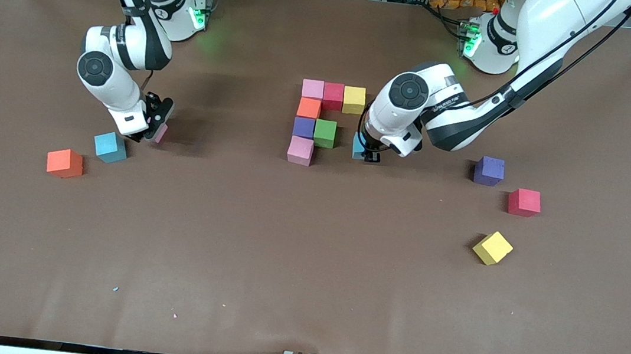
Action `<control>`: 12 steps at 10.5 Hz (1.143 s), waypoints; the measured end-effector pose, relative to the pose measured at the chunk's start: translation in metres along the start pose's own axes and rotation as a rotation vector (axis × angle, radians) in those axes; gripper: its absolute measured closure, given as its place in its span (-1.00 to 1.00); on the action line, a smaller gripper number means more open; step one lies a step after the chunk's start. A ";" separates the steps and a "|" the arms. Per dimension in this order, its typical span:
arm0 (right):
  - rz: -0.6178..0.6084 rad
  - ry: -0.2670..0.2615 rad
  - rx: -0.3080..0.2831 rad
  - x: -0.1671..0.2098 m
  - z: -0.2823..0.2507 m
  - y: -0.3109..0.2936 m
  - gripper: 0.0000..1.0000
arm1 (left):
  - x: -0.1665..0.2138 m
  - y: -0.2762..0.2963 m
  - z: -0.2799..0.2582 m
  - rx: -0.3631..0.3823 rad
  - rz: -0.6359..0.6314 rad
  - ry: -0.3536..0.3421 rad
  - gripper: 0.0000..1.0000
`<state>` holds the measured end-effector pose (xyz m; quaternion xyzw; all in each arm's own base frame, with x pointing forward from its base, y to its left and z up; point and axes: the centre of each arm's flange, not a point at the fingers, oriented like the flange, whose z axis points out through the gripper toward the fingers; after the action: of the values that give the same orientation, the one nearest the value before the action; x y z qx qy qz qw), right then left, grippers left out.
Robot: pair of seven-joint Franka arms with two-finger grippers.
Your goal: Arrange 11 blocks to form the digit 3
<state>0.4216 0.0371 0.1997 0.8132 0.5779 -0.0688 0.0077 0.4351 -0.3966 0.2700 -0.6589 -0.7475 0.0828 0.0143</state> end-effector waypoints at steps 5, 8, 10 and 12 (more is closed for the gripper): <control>0.120 0.008 -0.014 0.010 -0.009 0.005 -0.07 | -0.006 -0.011 0.022 -0.022 0.046 0.031 -0.07; 0.253 0.030 -0.044 0.051 -0.030 0.004 -0.07 | -0.018 -0.021 0.044 -0.035 0.067 0.033 -0.07; 0.361 0.084 -0.032 0.065 -0.041 0.008 -0.07 | -0.023 -0.027 0.059 -0.039 0.082 0.050 -0.07; 0.467 0.141 0.003 0.095 -0.060 0.005 -0.07 | -0.027 -0.032 0.063 -0.035 0.093 0.051 -0.07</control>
<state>0.4635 0.1303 0.2474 0.9276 0.3731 -0.0092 -0.0182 0.3986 -0.4337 0.2151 -0.6950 -0.7168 0.0533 0.0180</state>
